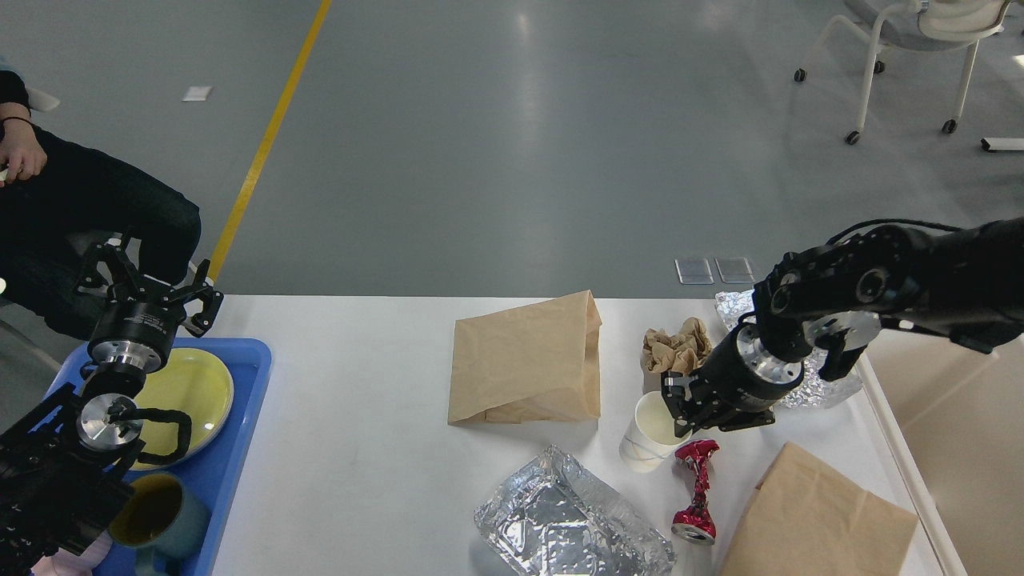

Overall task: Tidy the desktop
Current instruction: 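Lift the cup with the right gripper and drop it into the white bin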

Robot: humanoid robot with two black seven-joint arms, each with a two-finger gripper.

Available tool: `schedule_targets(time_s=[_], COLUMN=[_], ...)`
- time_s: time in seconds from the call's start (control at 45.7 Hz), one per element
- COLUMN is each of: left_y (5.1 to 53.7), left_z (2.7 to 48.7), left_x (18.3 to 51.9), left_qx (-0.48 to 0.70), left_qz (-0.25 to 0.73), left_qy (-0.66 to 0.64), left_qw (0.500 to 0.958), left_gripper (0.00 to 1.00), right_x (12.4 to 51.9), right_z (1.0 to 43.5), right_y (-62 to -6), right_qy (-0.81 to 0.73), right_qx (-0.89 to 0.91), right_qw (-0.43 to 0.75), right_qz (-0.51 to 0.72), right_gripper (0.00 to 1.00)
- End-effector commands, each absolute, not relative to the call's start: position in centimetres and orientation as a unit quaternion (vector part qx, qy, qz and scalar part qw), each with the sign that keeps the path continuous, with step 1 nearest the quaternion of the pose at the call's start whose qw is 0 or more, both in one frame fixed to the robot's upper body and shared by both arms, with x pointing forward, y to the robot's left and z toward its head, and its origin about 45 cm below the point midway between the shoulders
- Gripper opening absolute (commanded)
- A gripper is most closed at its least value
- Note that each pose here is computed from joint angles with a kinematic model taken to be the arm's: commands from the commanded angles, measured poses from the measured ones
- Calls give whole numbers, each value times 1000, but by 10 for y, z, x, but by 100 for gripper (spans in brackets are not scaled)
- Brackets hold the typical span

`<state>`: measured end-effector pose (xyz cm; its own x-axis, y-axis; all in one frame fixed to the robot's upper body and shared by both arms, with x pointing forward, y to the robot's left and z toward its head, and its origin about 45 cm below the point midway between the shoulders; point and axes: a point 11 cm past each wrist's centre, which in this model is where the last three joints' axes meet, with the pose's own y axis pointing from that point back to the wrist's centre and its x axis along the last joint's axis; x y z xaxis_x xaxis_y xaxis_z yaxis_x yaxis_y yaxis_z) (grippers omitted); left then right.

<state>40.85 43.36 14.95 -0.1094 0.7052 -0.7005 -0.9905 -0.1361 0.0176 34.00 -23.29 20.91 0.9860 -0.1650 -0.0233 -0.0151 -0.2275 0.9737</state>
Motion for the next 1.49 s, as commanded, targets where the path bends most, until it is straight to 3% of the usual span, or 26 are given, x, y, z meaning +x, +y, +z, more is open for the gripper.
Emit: schedule_targets(time_s=[0.0,0.219,0.438,0.613,0.767,0.92,1.095,1.139,1.205,1.227,1.468], left_y=[434,434,434,434,433,434,434,434,434,434,433], left_z=[149,149,149,150,149,149,150,149,150,150,149], left_x=[409,409,409,409,409,409,409,409,409,409,409], left_qx=[-280,-280,-280,-280,-280,-280,-280,-280,-280,-280,-280], left_qz=[700,700,700,700,699,700,700,700,700,700,700], left_qy=[255,255,255,255,256,255,255,255,255,255,255], left_qw=[606,606,606,606,606,606,606,606,606,606,606], left_gripper=[97,97,97,97,97,97,97,97,97,97,97], right_x=[357,390,400,420,412,387,352,343,337,338,332], right_z=[273,360,404,389,332,274,211,199,188,185,169], right_y=[-244,-281,-311,-391,-491,-547,-570,-577,-582,-581,-575], right_qy=[-85,-184,-250,-342,-424,-465,-484,-489,-503,-507,-502], right_qx=[814,816,813,750,674,612,565,548,526,520,518], right_qw=[572,547,525,566,603,635,663,673,682,684,690], right_qz=[-57,7,35,10,-43,-72,-86,-83,-67,-60,-59], right_gripper=[0,0,0,0,0,0,39,58,94,100,100])
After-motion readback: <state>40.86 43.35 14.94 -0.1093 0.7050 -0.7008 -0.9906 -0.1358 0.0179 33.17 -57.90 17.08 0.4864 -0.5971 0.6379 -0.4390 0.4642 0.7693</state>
